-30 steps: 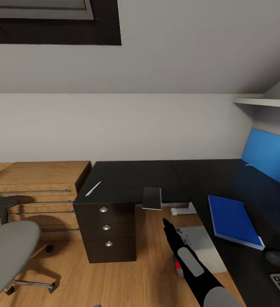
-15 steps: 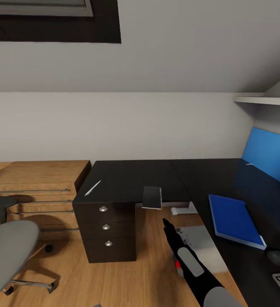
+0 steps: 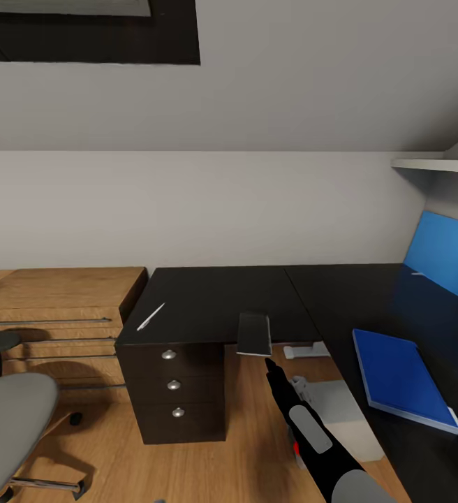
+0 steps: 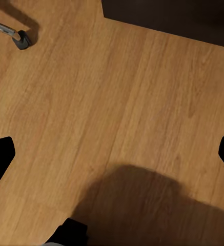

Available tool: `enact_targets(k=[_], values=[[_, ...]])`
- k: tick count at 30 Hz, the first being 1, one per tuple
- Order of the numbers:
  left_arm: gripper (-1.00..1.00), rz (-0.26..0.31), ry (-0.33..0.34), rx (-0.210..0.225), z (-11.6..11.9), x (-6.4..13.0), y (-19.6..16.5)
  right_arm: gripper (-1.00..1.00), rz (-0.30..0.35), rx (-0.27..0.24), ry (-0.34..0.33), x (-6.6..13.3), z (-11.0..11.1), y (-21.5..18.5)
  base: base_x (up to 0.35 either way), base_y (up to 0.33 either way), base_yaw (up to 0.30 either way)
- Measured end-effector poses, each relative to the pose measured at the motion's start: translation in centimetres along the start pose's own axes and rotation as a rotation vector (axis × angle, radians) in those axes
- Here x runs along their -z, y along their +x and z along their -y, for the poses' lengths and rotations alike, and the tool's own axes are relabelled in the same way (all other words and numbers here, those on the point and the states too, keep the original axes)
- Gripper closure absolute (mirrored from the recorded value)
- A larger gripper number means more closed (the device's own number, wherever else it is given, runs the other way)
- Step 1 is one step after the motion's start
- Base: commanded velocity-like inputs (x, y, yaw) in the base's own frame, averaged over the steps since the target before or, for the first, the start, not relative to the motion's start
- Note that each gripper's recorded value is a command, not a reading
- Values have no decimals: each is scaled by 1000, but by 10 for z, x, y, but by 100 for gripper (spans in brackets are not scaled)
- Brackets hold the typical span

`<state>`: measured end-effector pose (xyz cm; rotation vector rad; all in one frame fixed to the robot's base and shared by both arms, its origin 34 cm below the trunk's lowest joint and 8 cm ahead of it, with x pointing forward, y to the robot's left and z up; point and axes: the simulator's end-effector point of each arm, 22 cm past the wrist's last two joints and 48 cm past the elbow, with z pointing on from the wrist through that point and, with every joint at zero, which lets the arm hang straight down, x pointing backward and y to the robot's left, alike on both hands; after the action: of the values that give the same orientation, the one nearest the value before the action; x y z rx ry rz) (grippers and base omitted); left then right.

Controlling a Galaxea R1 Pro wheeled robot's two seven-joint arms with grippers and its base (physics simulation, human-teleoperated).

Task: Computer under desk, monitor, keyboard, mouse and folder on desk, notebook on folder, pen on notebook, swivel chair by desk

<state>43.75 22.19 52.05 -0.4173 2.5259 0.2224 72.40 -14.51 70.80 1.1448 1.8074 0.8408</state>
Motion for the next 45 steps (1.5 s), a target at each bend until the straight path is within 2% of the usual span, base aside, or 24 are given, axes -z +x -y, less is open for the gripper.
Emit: enact_targets(k=[25,45], values=[[-100,1,0,-1,0,4,-3,-100,-4,0,-2,2,-6,2,41,32,0],[-100,0,0,0,0,4,-3,-100,-3,0,-2,2,-6,2,123,0,0]])
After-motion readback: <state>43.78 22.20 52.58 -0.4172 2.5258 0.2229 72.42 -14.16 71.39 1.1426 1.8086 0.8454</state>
